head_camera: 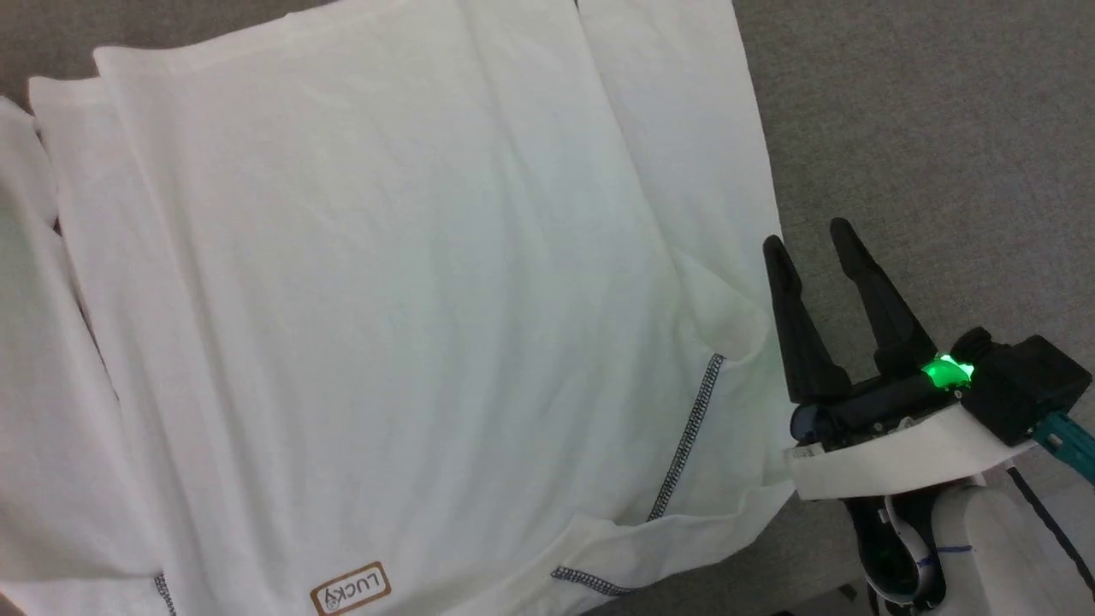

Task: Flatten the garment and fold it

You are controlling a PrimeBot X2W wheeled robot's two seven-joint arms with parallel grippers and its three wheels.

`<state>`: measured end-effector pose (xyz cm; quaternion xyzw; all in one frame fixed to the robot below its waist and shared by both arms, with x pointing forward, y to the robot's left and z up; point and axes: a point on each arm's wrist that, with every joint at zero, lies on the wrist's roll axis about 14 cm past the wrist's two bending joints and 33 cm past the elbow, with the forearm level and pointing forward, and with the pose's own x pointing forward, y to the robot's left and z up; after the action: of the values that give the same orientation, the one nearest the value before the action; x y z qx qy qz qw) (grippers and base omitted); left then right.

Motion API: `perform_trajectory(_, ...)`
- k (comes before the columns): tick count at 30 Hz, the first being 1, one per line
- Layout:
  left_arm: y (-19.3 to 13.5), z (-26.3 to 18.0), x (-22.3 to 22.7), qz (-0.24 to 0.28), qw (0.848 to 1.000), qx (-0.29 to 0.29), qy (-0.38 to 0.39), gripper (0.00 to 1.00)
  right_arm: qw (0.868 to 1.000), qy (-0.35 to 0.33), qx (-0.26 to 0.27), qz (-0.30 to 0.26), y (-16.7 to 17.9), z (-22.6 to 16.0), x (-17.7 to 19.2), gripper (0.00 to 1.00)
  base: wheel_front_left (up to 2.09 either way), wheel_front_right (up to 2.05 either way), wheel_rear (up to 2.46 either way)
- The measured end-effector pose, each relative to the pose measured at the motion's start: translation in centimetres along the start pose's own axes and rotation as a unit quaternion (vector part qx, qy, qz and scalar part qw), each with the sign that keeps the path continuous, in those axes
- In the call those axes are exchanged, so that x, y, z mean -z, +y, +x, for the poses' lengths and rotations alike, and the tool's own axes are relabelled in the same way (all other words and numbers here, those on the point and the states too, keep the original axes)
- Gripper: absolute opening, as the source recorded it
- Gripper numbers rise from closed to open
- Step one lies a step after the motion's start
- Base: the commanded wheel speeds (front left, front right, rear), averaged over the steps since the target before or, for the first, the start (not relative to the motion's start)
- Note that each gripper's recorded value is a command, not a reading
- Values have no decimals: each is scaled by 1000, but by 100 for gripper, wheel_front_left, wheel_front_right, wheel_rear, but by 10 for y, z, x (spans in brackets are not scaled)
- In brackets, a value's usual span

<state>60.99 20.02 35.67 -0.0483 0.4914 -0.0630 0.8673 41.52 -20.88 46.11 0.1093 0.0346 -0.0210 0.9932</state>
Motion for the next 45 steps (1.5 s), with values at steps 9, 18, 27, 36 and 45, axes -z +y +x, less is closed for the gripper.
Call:
perform_trajectory(9, -6, -41, -23, 70, 991, -30, -108, 0, 1000, -25, 6, -2, -4, -9, -23, 100, 0, 0, 0)
perform_trajectory(18, -54, -136, -75, 125, 954, 4, -272, 0, 999, -41, 16, -2, -9, -32, -44, 100, 0, 0, 0)
perform_trajectory(27, -175, -190, -13, 181, 922, 144, -311, 0, 996, -81, 42, -10, -27, -60, -77, 100, 0, 0, 0)
perform_trajectory(36, -291, -187, 109, 209, 906, 298, -216, 0, 992, -116, 47, -15, -30, -72, -103, 100, 0, 0, 0)
perform_trajectory(45, -337, -154, 193, 217, 901, 355, -126, 0, 992, -100, 74, -18, -47, -79, -95, 100, 0, 0, 0)
